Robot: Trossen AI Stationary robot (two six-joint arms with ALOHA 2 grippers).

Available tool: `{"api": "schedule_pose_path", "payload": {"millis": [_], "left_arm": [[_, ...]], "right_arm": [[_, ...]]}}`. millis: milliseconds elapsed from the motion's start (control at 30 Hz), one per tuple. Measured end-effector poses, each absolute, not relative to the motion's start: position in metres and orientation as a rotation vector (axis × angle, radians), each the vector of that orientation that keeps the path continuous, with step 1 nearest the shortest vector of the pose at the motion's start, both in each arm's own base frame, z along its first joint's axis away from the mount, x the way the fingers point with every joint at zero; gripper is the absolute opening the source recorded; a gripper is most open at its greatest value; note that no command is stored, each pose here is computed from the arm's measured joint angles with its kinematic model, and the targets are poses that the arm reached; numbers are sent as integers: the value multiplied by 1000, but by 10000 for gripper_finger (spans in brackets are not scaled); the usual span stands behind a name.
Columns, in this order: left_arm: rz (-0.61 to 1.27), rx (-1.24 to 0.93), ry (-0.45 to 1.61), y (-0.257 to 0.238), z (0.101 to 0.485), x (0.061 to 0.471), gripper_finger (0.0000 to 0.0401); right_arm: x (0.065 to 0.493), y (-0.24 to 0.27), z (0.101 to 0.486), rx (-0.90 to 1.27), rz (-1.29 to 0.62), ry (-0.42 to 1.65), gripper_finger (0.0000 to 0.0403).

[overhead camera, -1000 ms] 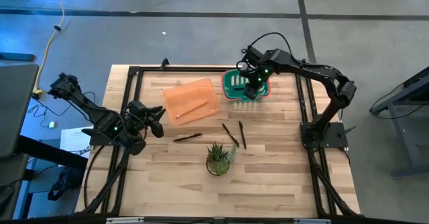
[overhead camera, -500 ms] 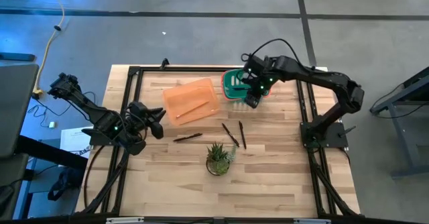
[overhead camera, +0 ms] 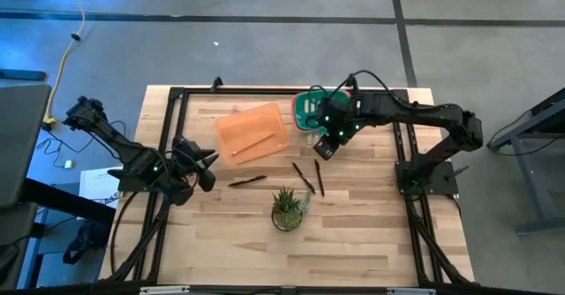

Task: Sort pens & pencils
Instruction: Put the black pen into the green basket

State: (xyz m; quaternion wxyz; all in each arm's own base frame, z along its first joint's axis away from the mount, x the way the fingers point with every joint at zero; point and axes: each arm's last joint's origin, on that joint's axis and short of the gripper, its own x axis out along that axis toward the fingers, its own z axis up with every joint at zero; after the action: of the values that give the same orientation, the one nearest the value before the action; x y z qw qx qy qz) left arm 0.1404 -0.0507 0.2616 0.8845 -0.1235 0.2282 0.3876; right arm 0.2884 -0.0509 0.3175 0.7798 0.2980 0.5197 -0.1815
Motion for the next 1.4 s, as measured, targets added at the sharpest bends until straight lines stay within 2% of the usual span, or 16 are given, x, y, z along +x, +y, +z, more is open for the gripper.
{"api": "schedule_pose_path", "payload": {"millis": [200,467,733,1000,1400], "left_arm": [[746,-176,617,-51,245,137,76],[742,-146,673,-47,221,130,76],[767,-232,615,-39,207,115,76],[755,-335,494,-32,213,105,76],[765,-358,438,-29,217,101,76]], "right_arm": [[292,-30,317,782,-526,1089,91],[295,-11,313,887,-664,1062,91],[301,4,279,963,-707,1096,91],[300,16,242,1043,-716,1087,91],[298,22,224,1061,-725,1067,91]]}}
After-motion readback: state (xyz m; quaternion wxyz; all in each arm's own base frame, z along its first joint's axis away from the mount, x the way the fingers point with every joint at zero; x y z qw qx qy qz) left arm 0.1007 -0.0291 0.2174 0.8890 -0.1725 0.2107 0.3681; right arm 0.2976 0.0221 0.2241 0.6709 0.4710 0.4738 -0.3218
